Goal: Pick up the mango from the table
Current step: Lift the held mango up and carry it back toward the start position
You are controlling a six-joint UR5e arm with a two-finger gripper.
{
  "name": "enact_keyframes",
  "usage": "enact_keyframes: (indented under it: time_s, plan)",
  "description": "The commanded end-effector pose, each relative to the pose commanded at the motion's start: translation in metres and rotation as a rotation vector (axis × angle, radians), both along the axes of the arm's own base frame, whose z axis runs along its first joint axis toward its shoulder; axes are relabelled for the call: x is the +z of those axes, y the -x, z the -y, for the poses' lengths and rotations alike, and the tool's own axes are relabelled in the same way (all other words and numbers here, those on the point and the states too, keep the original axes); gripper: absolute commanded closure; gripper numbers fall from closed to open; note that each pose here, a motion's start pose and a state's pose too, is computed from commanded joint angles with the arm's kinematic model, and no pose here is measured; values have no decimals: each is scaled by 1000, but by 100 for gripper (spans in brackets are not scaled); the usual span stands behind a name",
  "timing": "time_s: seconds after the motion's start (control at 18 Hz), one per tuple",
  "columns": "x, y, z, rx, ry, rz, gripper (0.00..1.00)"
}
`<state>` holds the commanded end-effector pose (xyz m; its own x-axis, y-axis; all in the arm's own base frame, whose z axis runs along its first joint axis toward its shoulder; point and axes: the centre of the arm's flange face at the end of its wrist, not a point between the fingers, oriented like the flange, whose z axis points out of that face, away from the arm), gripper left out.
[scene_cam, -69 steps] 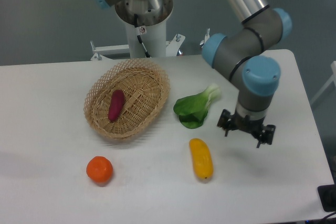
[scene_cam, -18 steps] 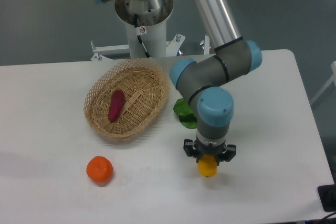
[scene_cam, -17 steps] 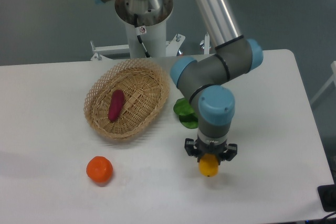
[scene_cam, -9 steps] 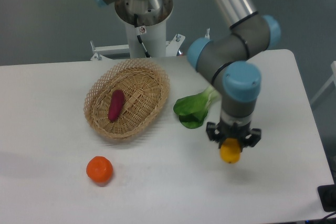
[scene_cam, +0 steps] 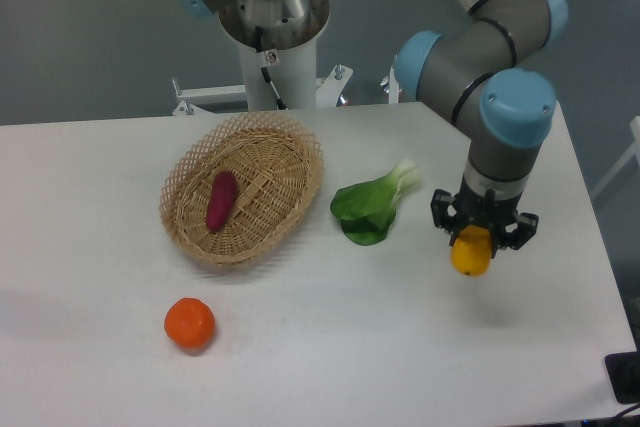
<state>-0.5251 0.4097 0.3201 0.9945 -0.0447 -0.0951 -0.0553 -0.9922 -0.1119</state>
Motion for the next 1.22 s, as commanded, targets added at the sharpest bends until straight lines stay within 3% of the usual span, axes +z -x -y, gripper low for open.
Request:
enact_keyframes:
  time_s: [0.44, 1.22]
  plan:
    - [2, 3, 2, -91, 15, -22, 44]
    - [2, 4, 4, -92, 42, -34, 43]
